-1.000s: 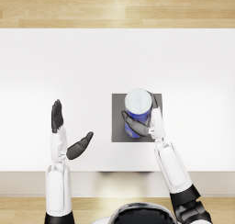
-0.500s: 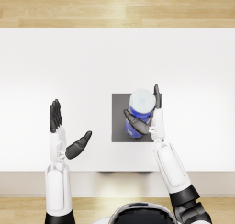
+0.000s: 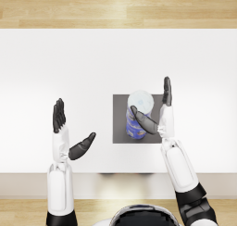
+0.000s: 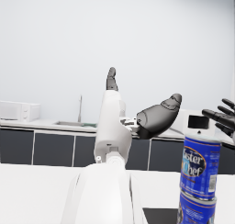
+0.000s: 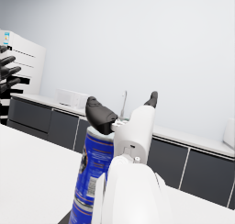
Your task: Pick up the blue can on the left and place it in the middle, then pick up the blue can on the right and place it on top of the can in the middle
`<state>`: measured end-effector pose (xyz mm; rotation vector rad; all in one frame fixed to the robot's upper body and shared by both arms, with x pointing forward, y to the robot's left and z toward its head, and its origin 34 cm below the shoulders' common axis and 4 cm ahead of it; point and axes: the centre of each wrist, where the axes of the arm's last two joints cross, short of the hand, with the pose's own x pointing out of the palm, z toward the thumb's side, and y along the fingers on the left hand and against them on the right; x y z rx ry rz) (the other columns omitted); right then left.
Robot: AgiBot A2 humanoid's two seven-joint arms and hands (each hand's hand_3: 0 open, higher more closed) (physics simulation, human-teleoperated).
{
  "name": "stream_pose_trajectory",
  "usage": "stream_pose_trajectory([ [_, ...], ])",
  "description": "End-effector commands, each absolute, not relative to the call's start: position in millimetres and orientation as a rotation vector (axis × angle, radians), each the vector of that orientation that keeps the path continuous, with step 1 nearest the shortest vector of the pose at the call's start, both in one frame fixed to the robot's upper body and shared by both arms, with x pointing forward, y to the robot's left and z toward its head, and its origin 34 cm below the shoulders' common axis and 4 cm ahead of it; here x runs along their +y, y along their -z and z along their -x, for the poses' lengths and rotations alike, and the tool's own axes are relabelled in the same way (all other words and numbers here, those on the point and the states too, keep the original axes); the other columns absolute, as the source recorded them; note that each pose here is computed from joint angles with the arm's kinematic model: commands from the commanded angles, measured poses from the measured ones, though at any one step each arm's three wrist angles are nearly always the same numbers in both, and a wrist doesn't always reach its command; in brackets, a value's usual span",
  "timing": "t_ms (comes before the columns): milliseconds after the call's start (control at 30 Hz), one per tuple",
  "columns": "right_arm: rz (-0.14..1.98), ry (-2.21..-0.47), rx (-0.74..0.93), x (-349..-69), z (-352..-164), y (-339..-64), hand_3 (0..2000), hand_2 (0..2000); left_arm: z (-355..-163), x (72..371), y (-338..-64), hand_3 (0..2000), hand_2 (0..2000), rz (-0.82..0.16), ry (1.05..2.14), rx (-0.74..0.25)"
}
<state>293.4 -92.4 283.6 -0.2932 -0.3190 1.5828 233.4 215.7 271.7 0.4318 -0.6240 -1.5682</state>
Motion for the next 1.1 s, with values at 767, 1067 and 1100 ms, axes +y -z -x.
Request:
stream_pose_trajectory([
  [767, 0.72, -1.538, -0.509, -196.9, -277.5, -318.5, 0, 0, -262.0, 254.8, -309.5, 0, 0, -0.5, 1.405, -0.698],
  [1067, 0.712, -1.535, -0.502, -199.0, -278.3, -315.4, 0, 0, -262.2, 255.7, -307.4, 0, 0, -0.492, 1.402, -0.694],
  [1100, 0.712, -1.535, -0.502, -199.0, -278.3, -315.4, 0, 0, -262.2, 255.7, -307.4, 0, 0, -0.492, 1.401, -0.694],
])
